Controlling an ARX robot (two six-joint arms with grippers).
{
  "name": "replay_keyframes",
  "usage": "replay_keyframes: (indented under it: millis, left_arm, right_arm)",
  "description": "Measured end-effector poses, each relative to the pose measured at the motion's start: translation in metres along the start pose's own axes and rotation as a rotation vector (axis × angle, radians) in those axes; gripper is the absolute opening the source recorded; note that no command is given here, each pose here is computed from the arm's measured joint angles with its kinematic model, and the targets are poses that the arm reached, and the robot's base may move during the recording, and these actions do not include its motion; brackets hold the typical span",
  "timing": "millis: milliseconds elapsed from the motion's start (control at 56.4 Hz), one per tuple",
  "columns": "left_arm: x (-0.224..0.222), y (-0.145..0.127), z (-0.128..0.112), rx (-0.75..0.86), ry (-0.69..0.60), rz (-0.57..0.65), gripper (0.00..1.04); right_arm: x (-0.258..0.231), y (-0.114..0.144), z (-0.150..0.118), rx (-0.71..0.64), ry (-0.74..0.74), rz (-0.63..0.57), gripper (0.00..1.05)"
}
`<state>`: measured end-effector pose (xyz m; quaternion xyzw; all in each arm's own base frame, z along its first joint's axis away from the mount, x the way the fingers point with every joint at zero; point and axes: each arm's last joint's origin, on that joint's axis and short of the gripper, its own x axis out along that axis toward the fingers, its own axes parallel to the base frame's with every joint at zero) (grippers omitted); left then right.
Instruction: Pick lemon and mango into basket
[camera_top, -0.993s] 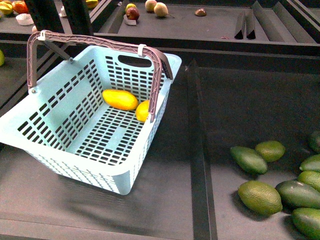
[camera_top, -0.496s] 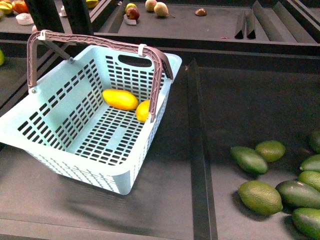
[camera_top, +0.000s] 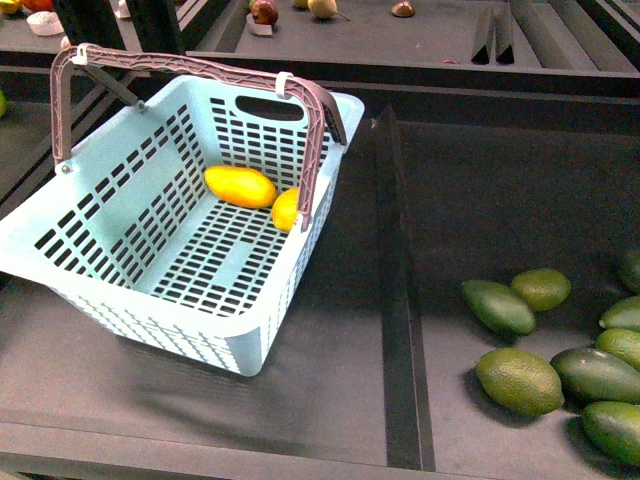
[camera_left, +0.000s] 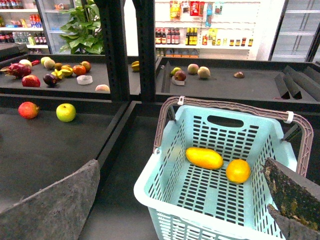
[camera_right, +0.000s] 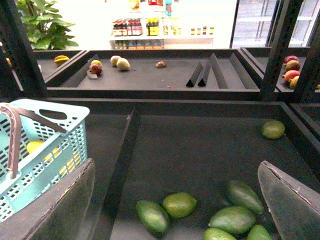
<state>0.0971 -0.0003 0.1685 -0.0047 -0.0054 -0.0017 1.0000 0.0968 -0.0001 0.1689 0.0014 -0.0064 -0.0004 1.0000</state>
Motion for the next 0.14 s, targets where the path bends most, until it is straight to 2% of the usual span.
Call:
replay_keyframes:
  millis: [142]
  left_arm:
    - [0.0000,0.0000,0.0000,0.000,0.000,0.000,0.98]
  right_arm:
    - [0.0000,0.0000,0.0000,0.000,0.000,0.000,0.96]
